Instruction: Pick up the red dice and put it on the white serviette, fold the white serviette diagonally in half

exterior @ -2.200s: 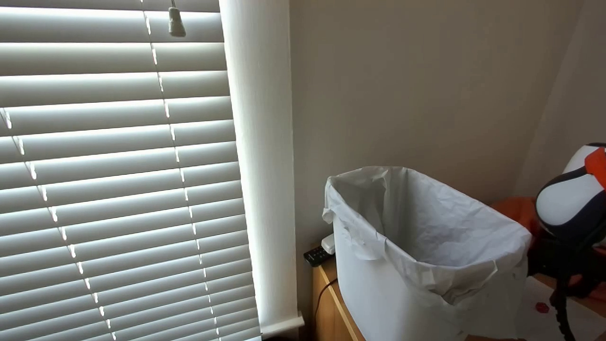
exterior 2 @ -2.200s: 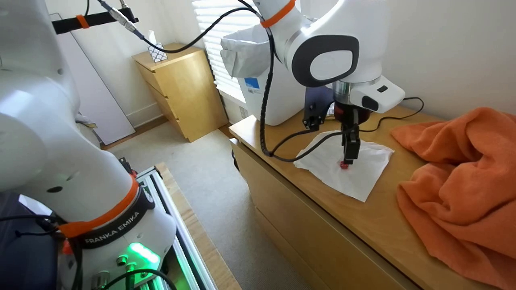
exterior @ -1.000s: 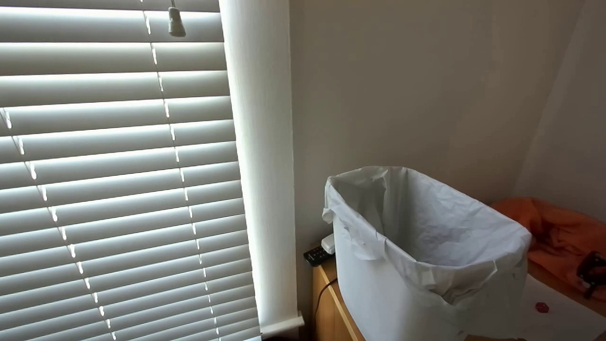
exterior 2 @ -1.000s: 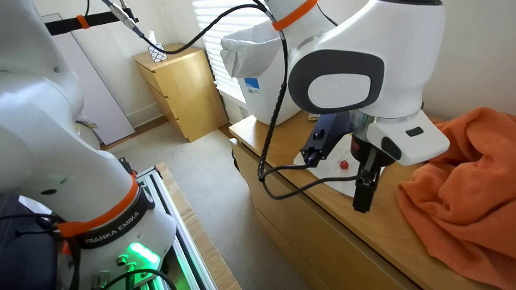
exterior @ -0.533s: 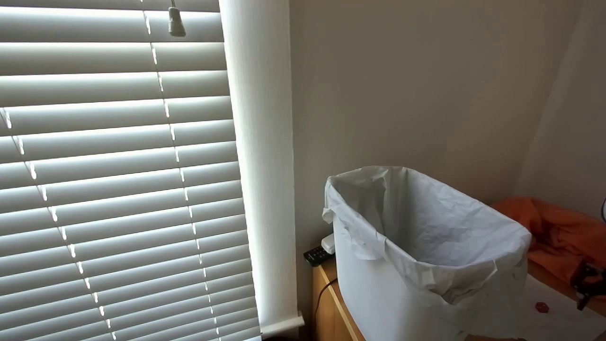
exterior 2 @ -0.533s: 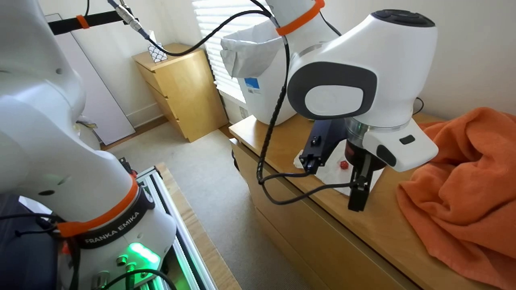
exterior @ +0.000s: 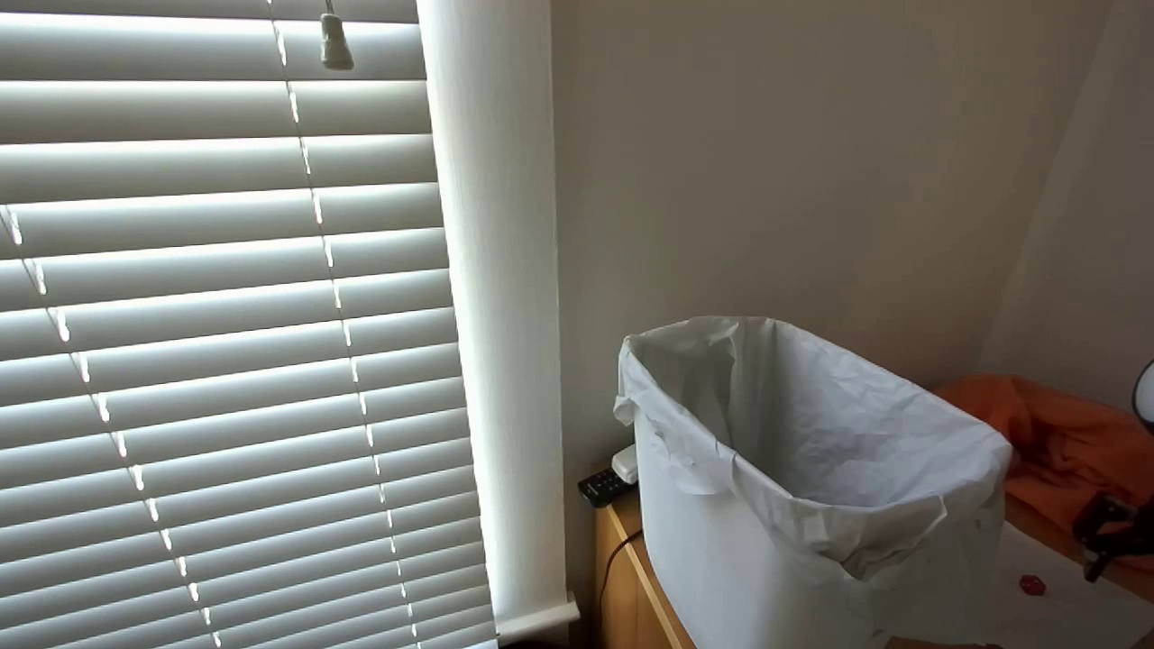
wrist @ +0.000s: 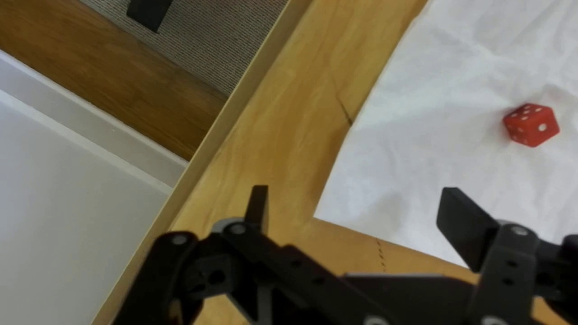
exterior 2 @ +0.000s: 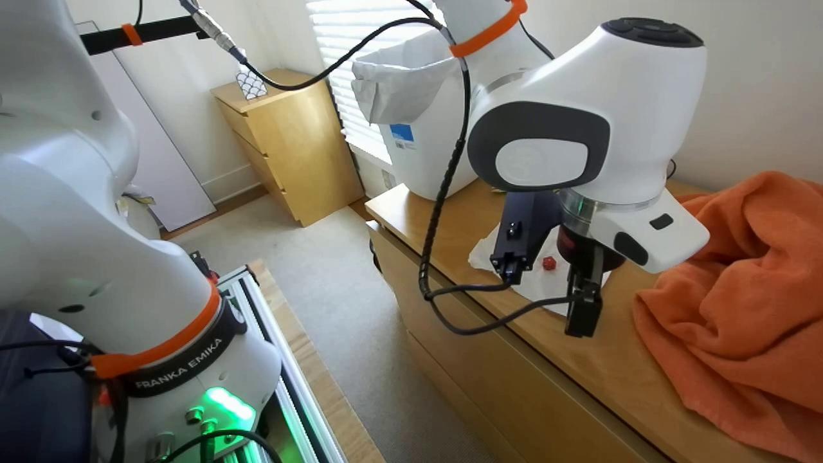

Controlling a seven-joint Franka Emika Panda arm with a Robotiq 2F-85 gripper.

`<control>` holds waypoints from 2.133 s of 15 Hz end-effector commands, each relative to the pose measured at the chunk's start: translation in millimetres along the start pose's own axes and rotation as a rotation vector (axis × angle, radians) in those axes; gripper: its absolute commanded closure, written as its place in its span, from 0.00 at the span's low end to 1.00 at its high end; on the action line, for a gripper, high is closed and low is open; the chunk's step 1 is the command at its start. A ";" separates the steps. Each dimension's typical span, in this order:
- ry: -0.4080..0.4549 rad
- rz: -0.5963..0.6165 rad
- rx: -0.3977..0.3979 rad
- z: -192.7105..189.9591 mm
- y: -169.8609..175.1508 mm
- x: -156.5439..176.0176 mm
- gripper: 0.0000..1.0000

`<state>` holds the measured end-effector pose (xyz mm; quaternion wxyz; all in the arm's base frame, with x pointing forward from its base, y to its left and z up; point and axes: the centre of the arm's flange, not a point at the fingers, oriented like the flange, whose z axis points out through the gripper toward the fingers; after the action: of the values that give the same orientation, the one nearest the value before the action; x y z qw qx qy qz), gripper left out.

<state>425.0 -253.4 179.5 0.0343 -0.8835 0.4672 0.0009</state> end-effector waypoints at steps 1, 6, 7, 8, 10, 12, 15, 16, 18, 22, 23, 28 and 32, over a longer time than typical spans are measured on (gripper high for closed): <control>0.004 -0.020 0.014 12.5 4.5 7.7 0.26; -0.005 -0.047 0.015 17.2 0.5 9.5 0.65; -0.004 -0.050 0.014 16.7 0.2 10.3 0.72; -0.003 -0.051 0.014 16.9 0.5 10.7 0.80; 0.000 -0.053 0.013 14.7 0.6 10.4 0.92; 0.008 -0.067 0.011 7.6 -3.2 6.5 1.00; 0.026 -0.101 0.015 -7.5 -15.1 -2.2 1.00; 0.033 -0.116 0.017 -14.4 -20.2 -5.6 1.00; 0.059 -0.150 0.025 -29.2 -33.3 -11.2 1.00; 0.098 -0.236 0.053 -59.4 -64.3 -22.1 1.00; 0.106 -0.249 0.064 -64.7 -71.8 -24.3 1.00; 0.094 -0.328 0.109 -63.0 -108.4 -37.9 1.00; 0.059 -0.383 0.137 -50.0 -134.3 -57.2 1.00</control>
<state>499.2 -148.4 250.0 0.0616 -0.9469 0.3077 -0.0696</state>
